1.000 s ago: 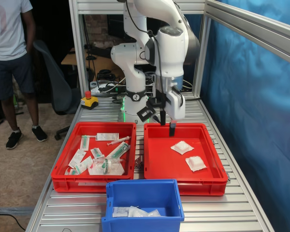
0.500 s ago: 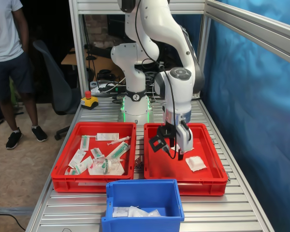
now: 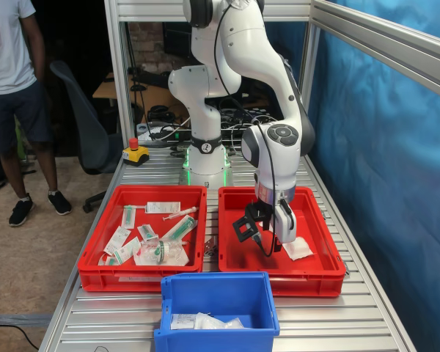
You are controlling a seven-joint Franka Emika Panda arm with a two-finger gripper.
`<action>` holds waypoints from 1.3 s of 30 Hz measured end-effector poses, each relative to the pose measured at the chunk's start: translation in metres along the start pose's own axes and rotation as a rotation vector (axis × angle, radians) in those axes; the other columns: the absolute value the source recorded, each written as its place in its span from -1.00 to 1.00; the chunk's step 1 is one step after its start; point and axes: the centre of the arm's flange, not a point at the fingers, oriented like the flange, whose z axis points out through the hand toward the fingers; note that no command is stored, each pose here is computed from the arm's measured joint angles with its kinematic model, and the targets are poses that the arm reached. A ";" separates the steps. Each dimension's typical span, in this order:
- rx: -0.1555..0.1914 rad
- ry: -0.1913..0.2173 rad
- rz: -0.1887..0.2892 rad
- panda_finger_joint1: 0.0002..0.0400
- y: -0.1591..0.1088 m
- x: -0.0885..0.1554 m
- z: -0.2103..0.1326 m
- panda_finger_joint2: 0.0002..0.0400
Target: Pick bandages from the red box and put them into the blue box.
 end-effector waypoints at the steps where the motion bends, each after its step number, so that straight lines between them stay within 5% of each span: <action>1: 0.000 0.001 -0.002 1.00 0.001 -0.001 0.000 1.00; 20: 0.038 -0.047 -0.059 1.00 0.030 -0.031 0.016 1.00; 39: 0.028 -0.035 -0.101 1.00 0.050 -0.045 0.044 1.00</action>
